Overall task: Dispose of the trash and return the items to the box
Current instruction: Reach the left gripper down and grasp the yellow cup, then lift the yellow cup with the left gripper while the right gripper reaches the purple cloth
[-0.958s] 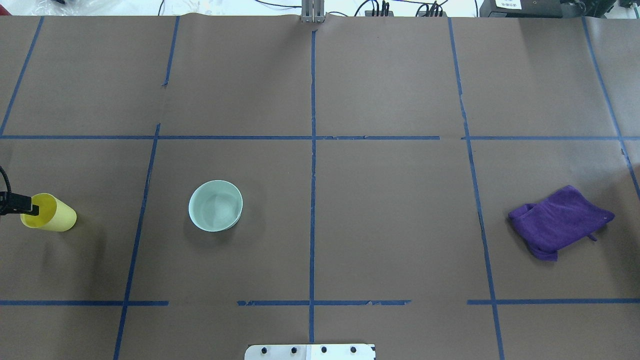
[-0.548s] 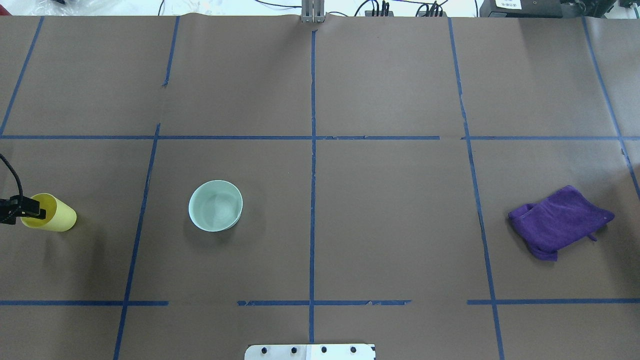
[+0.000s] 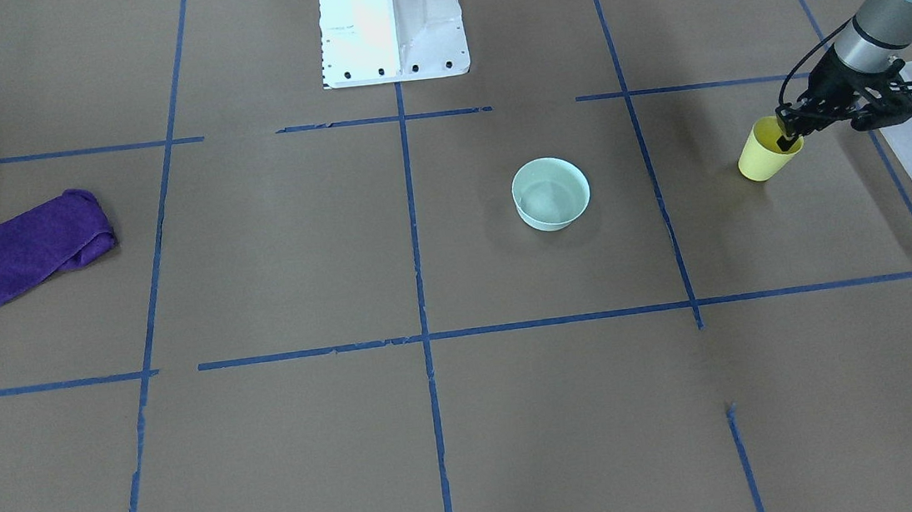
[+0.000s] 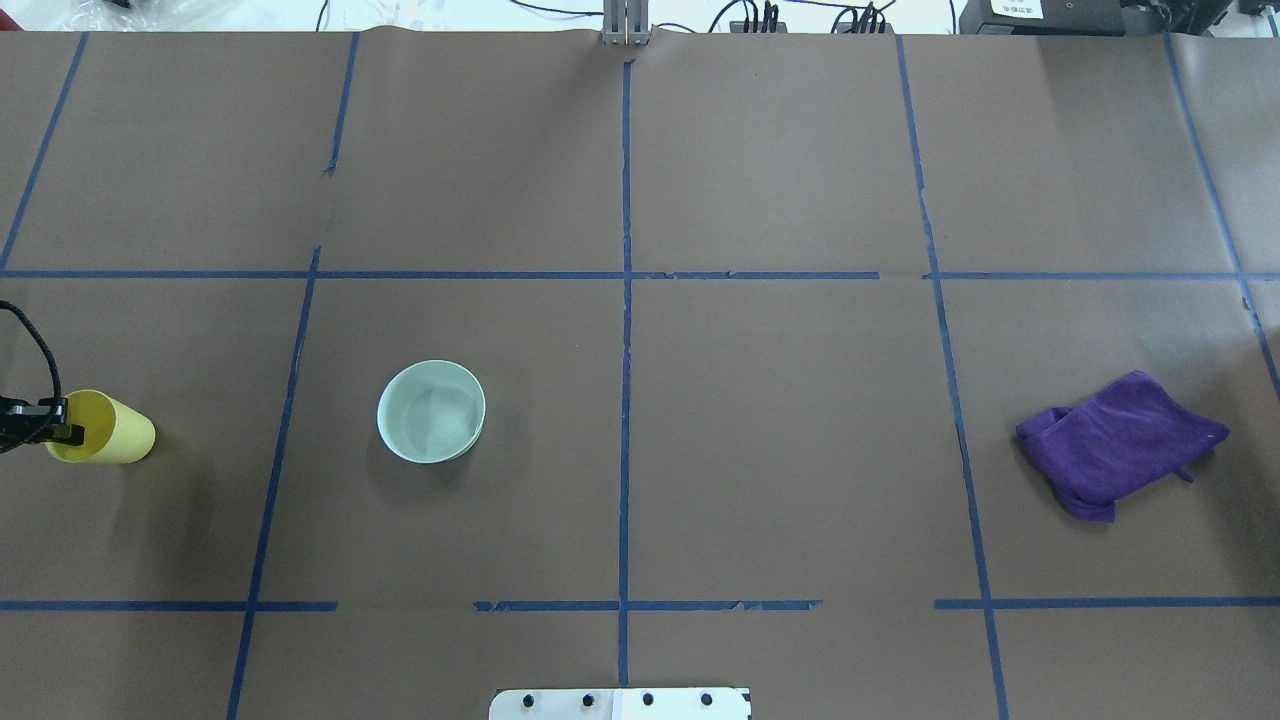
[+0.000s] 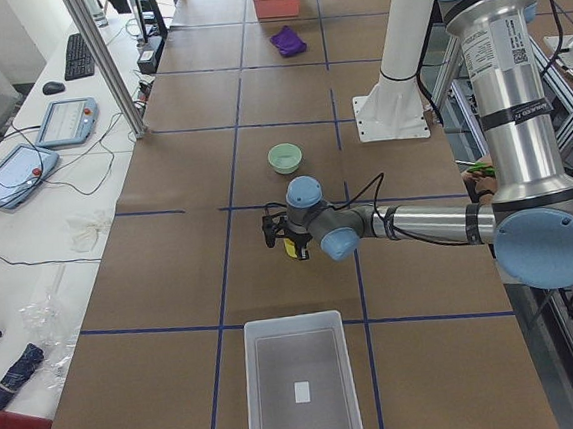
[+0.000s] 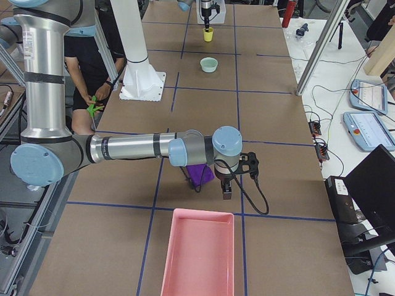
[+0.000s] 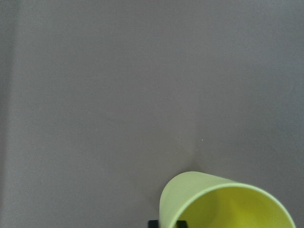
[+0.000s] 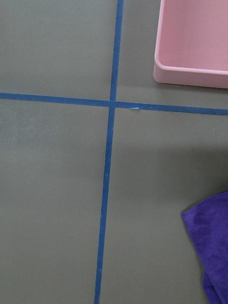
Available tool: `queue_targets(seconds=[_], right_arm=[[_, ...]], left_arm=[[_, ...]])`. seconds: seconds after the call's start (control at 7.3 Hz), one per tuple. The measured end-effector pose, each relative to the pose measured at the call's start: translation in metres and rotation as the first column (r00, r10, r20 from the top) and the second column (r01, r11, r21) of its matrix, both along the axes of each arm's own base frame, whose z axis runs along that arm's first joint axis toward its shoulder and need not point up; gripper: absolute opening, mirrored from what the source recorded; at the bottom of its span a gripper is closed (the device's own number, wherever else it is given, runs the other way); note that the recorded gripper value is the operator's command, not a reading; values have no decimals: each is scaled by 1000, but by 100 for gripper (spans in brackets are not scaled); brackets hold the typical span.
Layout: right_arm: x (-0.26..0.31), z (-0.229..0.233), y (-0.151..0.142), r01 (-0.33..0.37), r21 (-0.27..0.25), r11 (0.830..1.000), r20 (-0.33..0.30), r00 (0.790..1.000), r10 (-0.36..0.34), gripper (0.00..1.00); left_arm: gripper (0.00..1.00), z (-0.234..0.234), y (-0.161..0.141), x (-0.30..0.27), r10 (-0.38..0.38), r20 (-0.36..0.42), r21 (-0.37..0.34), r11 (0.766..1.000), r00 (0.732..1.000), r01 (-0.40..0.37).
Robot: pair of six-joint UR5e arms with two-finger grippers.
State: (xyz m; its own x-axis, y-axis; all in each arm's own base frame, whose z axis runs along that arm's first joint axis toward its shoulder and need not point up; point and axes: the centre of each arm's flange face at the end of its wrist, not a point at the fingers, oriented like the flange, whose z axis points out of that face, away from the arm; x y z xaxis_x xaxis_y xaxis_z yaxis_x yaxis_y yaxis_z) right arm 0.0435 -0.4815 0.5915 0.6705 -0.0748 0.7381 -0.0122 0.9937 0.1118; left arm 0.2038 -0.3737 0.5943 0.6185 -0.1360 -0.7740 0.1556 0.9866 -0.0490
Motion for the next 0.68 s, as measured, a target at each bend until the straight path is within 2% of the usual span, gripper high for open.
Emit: queue_targets(seconds=[0.41, 0.68], right_arm=[[-42, -29, -2, 5, -20, 1000, 10, 1000, -5, 100], [-93, -39, 7, -42, -31, 999, 23, 999, 43, 100]], left_arm=[[0, -34, -5, -24, -23, -54, 21, 999, 998, 24], [0, -61, -12, -43, -37, -65, 10, 999, 997, 38]])
